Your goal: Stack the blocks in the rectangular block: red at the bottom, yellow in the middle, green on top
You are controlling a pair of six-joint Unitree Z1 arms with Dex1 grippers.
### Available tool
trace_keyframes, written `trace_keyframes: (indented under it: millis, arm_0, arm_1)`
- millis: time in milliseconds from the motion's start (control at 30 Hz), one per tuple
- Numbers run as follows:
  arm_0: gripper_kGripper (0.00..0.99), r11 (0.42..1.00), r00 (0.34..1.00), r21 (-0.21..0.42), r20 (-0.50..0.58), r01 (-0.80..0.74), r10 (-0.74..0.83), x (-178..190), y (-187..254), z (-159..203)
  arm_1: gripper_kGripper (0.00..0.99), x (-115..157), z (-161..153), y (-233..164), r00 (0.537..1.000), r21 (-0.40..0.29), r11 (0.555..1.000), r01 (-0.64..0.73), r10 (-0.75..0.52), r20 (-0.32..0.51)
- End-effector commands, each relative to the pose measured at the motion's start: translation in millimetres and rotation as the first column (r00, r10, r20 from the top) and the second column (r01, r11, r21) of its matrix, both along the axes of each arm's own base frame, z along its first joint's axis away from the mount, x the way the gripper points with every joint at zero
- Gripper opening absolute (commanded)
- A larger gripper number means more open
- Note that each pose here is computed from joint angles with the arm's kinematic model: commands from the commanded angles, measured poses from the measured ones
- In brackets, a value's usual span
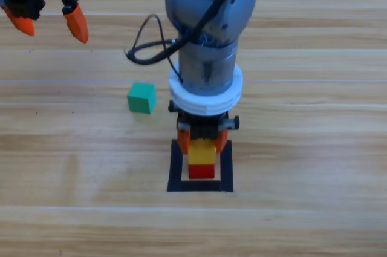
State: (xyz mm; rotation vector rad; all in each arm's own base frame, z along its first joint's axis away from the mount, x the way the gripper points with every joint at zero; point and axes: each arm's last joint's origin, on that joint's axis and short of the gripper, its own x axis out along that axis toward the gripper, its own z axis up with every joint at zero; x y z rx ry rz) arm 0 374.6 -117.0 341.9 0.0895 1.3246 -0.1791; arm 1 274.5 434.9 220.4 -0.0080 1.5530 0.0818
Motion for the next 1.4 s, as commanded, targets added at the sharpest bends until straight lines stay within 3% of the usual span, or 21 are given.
trace_keyframes:
  millis: [33,267,300,333,367,400,500,767,900,1000,1133,1200,1300,1367,1400]
  arm_0:
    - [0.99,1.0,0.999,0.022,-0.033,0.008,-0.007,2,-10,-16]
    - [0.99,1.0,0.999,0.022,-0.031,0.011,-0.01,2,-13,-17]
    - [0.99,1.0,1.0,0.021,-0.03,0.011,-0.01,2,-13,-17]
    - [0.99,1.0,1.0,0.019,-0.029,0.012,-0.012,2,-13,-17]
    - [0.99,1.0,1.0,0.019,-0.027,0.015,-0.015,2,-15,-17]
    - [0.99,1.0,1.0,0.019,-0.029,0.013,-0.012,2,-15,-18]
    - [0.99,1.0,0.999,0.019,-0.031,0.011,-0.011,2,-15,-20]
    - [0.99,1.0,1.0,0.007,-0.02,0.014,-0.014,5,-23,-19]
    - [0.989,1.0,0.999,0.009,-0.042,0.022,-0.022,15,-43,-34]
    - [0.971,0.999,0.996,0.03,-0.082,0.037,-0.034,21,-72,-60]
    - [0.957,0.996,0.991,0.071,-0.124,0.057,-0.048,25,-109,-95]
    - [0.957,0.995,0.99,0.085,-0.131,0.055,-0.044,23,-118,-107]
    - [0.957,0.995,0.99,0.085,-0.132,0.054,-0.042,19,-124,-116]
    - [0.957,0.995,0.99,0.084,-0.132,0.051,-0.04,18,-127,-120]
    - [0.957,0.995,0.991,0.085,-0.131,0.049,-0.038,18,-126,-121]
  arm_1:
    - [0.0,2,-38,5,0.999,-0.089,0.996,-0.007,0.004,-0.033]
    - [0.0,6,-43,3,0.999,-0.1,0.995,-0.014,0.01,-0.039]
    - [0.19,6,-42,1,0.999,-0.113,0.994,-0.011,0.007,-0.038]
    - [0.601,7,-39,1,0.999,-0.118,0.993,-0.014,0.011,-0.031]
    - [0.914,7,-36,1,0.999,-0.114,0.993,-0.027,0.025,-0.024]
    - [0.99,7,-29,1,0.999,-0.101,0.994,-0.04,0.039,-0.012]
    - [0.99,7,6,-2,0.997,-0.05,0.998,-0.049,0.052,0.054]
    - [0.99,-20,147,-47,0.948,0.129,0.973,-0.192,0.15,0.282]
    - [0.989,-34,193,-77,0.892,0.13,0.94,-0.316,0.248,0.379]
    - [0.988,-44,216,-105,0.855,0.084,0.93,-0.359,0.291,0.428]
    - [0.989,-50,218,-137,0.823,0.037,0.909,-0.416,0.358,0.442]
    - [0.989,-56,206,-156,0.793,0.047,0.889,-0.456,0.382,0.474]
    - [0.988,-75,173,-197,0.708,0.159,0.802,-0.575,0.391,0.589]
    - [0.989,-92,152,-219,0.621,0.143,0.753,-0.642,0.401,0.674]
    - [0.989,-97,145,-225,0.599,0.13,0.743,-0.657,0.41,0.687]
